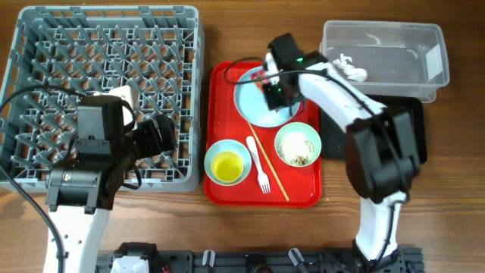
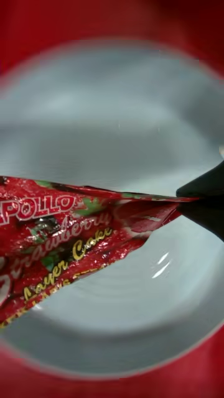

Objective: Sort waste into correct bins and load items into the dishwasher rack
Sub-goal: 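Drop the red wrapper into the clear bin with right gripper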

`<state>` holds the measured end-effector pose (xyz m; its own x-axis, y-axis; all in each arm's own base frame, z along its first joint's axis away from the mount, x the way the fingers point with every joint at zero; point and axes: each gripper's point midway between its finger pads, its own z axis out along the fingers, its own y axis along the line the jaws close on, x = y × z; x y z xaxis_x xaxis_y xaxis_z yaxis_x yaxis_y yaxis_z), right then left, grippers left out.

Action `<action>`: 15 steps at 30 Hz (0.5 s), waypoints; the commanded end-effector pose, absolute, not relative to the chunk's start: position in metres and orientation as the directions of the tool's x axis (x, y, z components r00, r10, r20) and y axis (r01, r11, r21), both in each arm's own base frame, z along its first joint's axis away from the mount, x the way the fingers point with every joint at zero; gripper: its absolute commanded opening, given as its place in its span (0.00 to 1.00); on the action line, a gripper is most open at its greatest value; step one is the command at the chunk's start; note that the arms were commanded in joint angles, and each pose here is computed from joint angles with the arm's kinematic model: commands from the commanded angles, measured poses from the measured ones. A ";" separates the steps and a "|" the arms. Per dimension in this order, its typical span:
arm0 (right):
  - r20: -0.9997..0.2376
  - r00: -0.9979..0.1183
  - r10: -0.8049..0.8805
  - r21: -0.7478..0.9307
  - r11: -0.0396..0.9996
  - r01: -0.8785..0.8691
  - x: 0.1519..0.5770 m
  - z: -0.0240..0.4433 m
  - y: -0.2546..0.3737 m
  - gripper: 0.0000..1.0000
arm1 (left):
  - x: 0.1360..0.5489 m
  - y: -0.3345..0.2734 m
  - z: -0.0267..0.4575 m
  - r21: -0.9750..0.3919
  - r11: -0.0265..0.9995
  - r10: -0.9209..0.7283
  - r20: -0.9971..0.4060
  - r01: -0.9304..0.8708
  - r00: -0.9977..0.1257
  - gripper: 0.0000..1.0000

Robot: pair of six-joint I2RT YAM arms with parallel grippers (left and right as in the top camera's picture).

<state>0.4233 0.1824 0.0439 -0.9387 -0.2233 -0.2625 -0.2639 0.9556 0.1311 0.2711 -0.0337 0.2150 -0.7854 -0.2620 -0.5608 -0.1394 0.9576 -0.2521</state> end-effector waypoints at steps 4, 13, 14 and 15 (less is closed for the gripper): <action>-0.560 -0.795 0.233 0.144 0.972 0.184 0.477 0.173 0.080 0.04 | 0.274 -0.030 0.221 -0.252 0.955 -0.278 -0.574 -0.158 -0.770 1.00; -0.480 -0.746 0.462 0.280 0.886 0.368 0.487 0.158 0.027 0.55 | 0.274 -0.030 0.221 -0.252 0.955 -0.278 -0.574 -0.158 -0.770 1.00; -0.488 -0.739 0.465 0.289 0.884 0.367 0.490 0.159 0.026 0.75 | 0.274 -0.030 0.221 -0.252 0.955 -0.278 -0.574 -0.158 -0.770 1.00; -0.497 -0.733 0.464 0.292 0.885 0.363 0.492 0.161 0.026 0.82 | 0.274 -0.030 0.221 -0.252 0.955 -0.278 -0.574 -0.157 -0.770 1.00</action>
<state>0.4854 0.0149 0.1685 -0.7327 0.4360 -0.5226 0.3656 0.8998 0.2382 0.2711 -0.0336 0.2150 -0.7852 -0.2623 -0.5609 -0.1400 0.9576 -0.2519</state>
